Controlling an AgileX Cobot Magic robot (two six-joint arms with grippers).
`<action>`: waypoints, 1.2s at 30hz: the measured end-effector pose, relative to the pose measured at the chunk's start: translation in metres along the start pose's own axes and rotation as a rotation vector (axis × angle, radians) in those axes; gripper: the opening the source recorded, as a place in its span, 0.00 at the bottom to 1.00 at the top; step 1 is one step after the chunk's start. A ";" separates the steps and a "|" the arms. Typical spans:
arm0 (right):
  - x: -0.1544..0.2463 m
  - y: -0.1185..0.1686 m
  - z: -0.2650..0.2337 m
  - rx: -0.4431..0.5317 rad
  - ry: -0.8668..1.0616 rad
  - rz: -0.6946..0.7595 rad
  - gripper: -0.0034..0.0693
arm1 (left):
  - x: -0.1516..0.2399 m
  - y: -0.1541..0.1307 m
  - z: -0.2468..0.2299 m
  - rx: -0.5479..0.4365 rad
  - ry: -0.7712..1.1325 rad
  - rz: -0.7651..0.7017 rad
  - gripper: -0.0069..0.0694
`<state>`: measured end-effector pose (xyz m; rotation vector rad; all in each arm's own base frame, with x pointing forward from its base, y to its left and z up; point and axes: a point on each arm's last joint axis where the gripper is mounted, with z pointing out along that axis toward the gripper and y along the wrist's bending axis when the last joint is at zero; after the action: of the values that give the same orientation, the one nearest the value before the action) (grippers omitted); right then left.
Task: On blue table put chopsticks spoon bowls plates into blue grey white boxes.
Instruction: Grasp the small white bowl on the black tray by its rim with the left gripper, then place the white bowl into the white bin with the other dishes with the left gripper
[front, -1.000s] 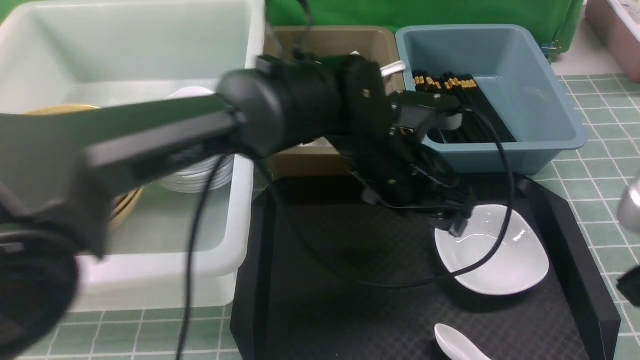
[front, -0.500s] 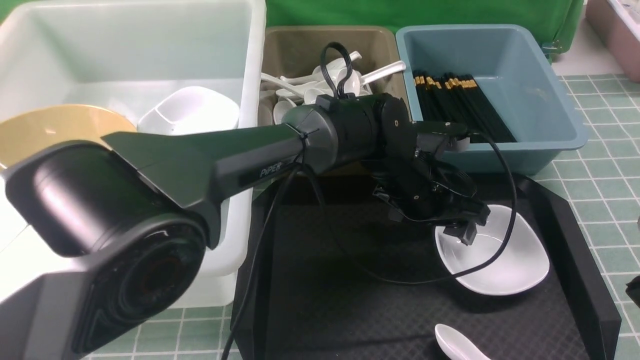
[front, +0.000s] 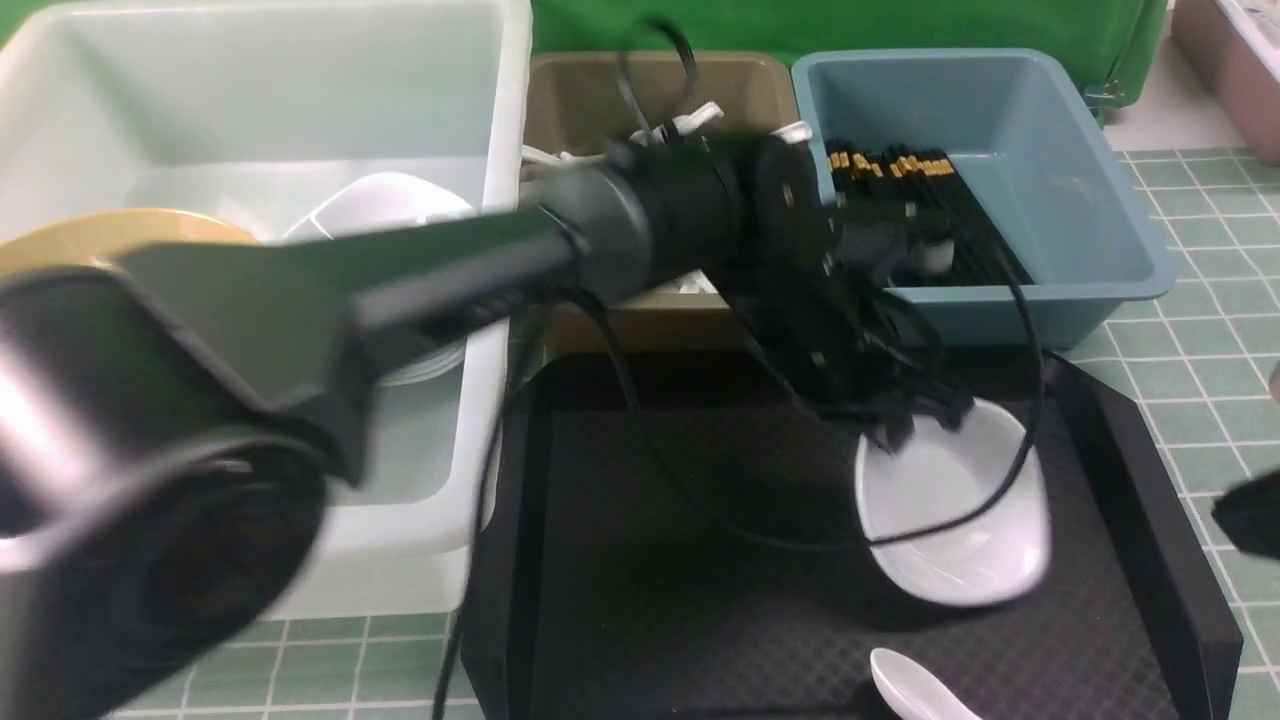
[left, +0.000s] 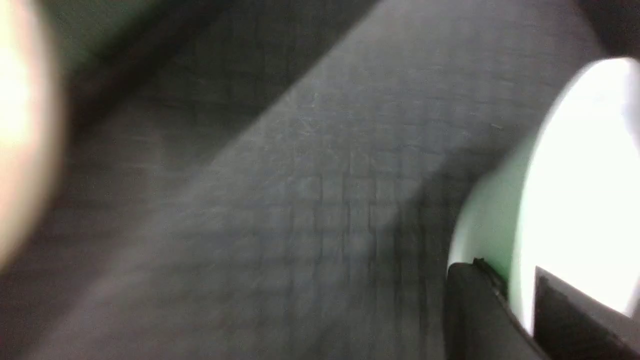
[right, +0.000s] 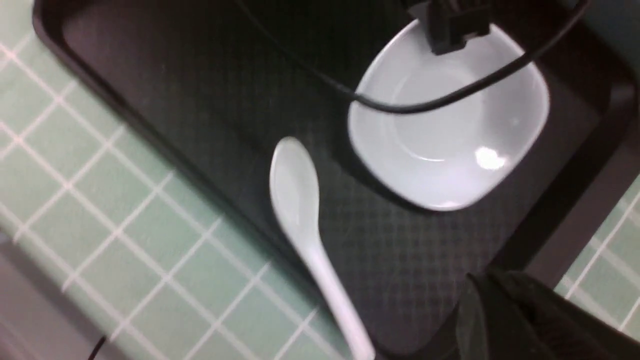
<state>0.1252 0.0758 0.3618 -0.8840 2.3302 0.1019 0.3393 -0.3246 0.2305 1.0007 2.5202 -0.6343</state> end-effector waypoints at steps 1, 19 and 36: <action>-0.004 -0.001 -0.002 0.003 -0.019 -0.004 0.11 | -0.004 0.001 -0.018 -0.015 -0.025 0.013 0.10; -0.133 0.057 0.051 -0.237 -0.100 -0.326 0.12 | 0.072 0.156 -0.290 -0.434 -0.180 -0.363 0.10; -0.175 0.067 0.067 -0.227 -0.217 -0.352 0.12 | 0.102 0.252 -0.229 -0.356 -0.255 -0.615 0.10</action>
<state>0.2194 0.2462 0.4016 -1.3132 1.9574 0.3027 0.4122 0.0153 0.3050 0.0073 2.5632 -0.4068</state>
